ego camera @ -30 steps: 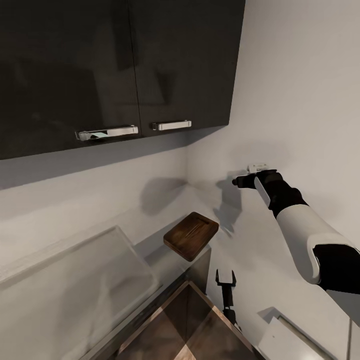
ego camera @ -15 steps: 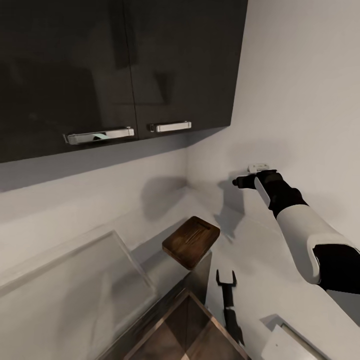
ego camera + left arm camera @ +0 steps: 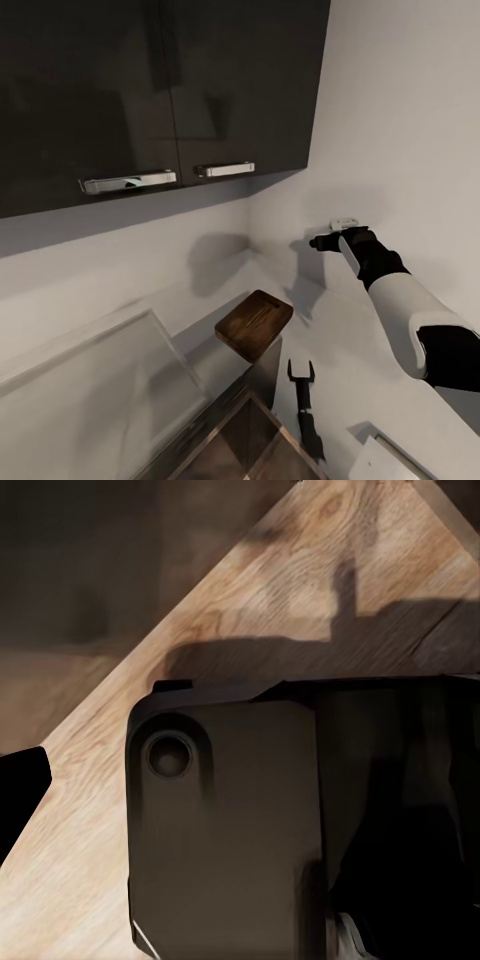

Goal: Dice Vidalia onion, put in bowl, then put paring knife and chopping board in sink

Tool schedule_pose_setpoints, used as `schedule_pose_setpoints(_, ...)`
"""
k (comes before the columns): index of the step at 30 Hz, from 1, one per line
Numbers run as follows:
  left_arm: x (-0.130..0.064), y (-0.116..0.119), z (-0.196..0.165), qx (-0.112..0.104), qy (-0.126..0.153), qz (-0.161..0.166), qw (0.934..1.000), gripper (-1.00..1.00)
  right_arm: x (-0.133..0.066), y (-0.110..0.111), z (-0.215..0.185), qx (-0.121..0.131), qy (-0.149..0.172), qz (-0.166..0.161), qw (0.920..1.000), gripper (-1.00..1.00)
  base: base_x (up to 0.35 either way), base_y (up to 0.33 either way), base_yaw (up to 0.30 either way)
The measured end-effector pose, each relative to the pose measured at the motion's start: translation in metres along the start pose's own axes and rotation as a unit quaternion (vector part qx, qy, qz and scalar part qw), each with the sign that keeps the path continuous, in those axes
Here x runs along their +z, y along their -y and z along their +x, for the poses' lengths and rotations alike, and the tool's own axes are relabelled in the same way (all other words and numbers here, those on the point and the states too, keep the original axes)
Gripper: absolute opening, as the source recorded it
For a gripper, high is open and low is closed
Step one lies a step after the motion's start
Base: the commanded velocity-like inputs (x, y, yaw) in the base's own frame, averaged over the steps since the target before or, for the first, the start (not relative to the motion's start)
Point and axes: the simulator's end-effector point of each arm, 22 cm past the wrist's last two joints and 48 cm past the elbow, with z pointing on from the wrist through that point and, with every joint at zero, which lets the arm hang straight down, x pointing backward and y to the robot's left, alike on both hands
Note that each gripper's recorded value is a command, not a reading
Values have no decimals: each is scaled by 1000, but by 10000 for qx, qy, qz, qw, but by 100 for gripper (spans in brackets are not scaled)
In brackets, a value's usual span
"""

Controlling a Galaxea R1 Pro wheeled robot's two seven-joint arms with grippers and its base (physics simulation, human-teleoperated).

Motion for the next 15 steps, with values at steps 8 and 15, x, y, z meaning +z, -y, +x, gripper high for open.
schedule_pose_setpoints(8, 0, 0, 0, -1, -3, -1, 10000, 100, 0, -2, 1, 5, -21, -14, 10000, 100, 35, -16, 0)
schedule_pose_setpoints(15, 0, 0, 3, -1, -30, 2, 10000, 100, 1, -2, 2, 13, -31, -21, 10000, 100, 2, -1, 0)
